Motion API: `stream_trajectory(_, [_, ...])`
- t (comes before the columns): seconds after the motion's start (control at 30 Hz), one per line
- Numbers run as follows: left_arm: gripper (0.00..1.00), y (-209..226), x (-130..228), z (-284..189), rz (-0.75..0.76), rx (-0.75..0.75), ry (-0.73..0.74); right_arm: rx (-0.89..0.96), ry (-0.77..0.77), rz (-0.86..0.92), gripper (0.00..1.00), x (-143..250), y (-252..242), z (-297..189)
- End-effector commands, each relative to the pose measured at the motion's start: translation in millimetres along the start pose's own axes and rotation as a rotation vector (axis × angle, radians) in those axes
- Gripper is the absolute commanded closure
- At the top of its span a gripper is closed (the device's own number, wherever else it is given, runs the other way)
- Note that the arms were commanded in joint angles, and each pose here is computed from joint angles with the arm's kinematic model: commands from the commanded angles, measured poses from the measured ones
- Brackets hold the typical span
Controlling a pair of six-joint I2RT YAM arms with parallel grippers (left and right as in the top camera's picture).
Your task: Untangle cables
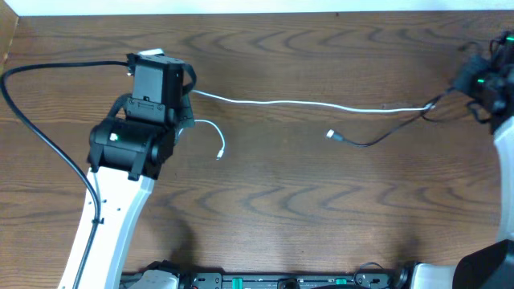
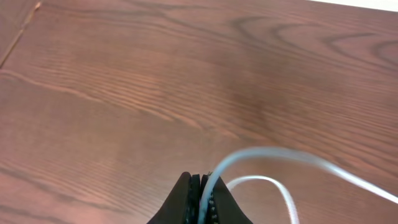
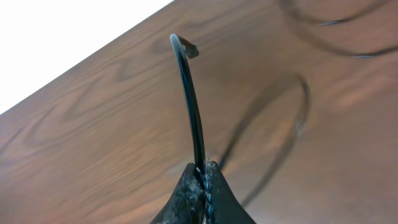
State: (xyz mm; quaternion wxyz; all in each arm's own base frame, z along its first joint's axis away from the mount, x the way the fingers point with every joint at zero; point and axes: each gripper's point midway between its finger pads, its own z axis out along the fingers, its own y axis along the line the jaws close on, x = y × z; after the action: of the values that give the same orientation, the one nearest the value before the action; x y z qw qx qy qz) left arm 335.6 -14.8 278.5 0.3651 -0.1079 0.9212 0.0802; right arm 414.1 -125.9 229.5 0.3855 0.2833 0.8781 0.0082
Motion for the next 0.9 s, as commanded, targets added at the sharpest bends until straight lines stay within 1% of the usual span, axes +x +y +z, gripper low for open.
stream_trajectory(0.0, [0.92,26.9,-9.6,2.7,-0.026,-0.076,-0.013,0.107,-0.056,0.047,0.99,-19.1,-47.9,-9.6])
stream_trajectory(0.1, [0.92,48.7,-12.1,6.6,-0.076,-0.121,-0.009,0.149,-0.065,0.094,0.99,-24.4,-75.0,-12.6])
stream_trajectory(0.2, [0.92,69.7,-12.7,10.4,-0.122,-0.162,0.000,0.172,-0.068,0.125,0.99,-26.4,-91.8,-15.1])
stream_trajectory(0.33, [0.93,84.1,-12.0,13.4,-0.159,-0.179,0.011,0.206,-0.078,0.145,0.99,-28.7,-105.9,-17.6])
stream_trajectory(0.57, [0.92,106.3,-10.6,16.1,-0.206,-0.225,0.020,0.297,-0.073,0.254,0.99,-22.9,-135.5,-24.1])
stream_trajectory(0.73, [0.93,107.0,-10.1,16.8,-0.214,-0.217,0.024,0.301,-0.063,0.307,0.99,-19.4,-143.8,-25.8])
stream_trajectory(0.8, [0.92,99.8,-9.4,18.1,-0.215,-0.175,0.033,0.314,-0.064,0.347,0.99,-18.0,-150.6,-27.6])
stream_trajectory(0.87, [0.93,87.1,-8.2,19.7,-0.218,-0.102,0.048,0.310,-0.073,0.370,0.99,-20.2,-154.3,-28.8])
